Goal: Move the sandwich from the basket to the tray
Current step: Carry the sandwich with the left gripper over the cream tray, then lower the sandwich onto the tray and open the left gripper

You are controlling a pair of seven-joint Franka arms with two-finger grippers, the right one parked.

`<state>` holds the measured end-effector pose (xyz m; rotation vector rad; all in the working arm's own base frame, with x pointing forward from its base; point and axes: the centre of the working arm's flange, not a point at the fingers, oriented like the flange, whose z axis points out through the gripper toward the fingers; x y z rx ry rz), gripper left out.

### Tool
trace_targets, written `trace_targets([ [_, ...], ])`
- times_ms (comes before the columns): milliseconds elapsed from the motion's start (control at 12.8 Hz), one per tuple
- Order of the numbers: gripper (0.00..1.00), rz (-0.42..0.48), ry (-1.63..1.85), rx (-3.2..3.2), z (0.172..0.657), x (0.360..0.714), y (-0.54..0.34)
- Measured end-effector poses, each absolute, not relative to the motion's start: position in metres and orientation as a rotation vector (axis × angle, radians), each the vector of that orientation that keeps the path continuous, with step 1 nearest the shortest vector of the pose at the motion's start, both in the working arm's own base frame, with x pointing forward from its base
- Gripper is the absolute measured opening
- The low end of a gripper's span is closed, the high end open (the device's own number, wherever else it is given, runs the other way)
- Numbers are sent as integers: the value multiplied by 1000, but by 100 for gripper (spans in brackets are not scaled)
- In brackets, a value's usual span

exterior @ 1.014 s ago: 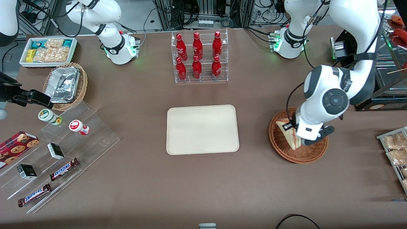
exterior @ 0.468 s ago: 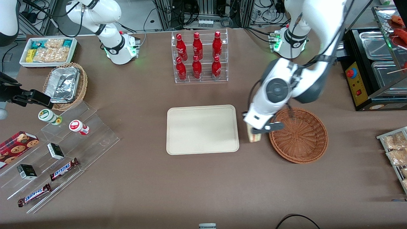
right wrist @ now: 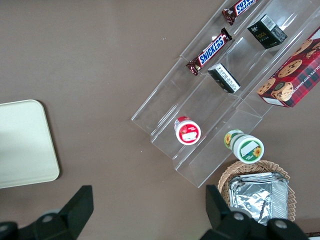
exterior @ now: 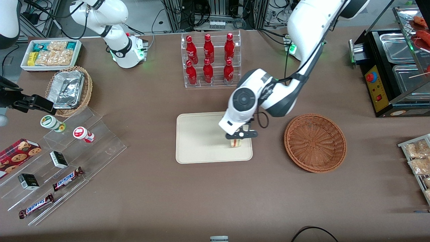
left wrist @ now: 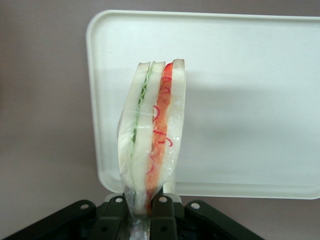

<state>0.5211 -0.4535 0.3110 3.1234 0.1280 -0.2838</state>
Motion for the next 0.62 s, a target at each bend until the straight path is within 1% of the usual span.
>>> trace_targets([
  [312, 15, -242, 190, 3146, 288, 507, -505],
  [624, 15, -234, 231, 3152, 267, 498, -535],
])
